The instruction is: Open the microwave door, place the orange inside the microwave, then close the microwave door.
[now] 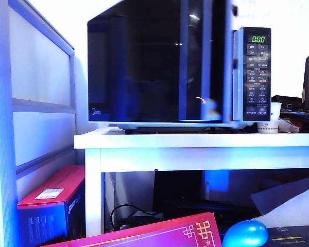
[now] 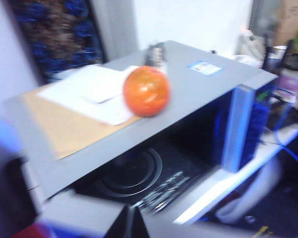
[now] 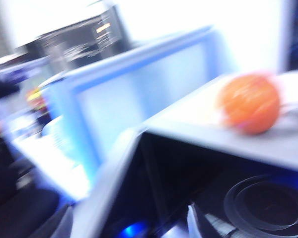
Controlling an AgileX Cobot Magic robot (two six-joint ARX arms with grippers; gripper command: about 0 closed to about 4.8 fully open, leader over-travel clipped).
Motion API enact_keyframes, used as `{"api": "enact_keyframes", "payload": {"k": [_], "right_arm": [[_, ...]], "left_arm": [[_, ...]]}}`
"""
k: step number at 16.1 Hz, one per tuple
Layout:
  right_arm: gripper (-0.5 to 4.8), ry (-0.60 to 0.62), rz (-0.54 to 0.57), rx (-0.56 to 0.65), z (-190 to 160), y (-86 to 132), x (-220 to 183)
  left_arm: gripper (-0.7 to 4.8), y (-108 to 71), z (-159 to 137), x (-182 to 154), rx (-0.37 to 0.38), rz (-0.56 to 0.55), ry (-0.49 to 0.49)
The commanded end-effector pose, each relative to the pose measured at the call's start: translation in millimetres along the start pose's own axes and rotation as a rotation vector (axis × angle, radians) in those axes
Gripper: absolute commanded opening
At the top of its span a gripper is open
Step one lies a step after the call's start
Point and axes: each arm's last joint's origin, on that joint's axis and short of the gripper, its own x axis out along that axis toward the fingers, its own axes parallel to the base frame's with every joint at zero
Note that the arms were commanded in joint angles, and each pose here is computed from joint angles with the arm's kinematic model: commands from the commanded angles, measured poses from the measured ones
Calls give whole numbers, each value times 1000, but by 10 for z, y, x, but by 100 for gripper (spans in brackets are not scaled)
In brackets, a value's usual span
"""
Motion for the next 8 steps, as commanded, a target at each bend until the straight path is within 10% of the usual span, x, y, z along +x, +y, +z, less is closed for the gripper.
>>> {"api": "enact_keyframes", "payload": {"k": [1, 8], "right_arm": [[305, -41, -41, -47, 59, 11, -12], [304, -76, -192, -142, 74, -25, -12]], "left_arm": [[-5, -12, -91, 320, -1, -59, 13], [-5, -72, -560, 1068, -33, -216, 182]]}}
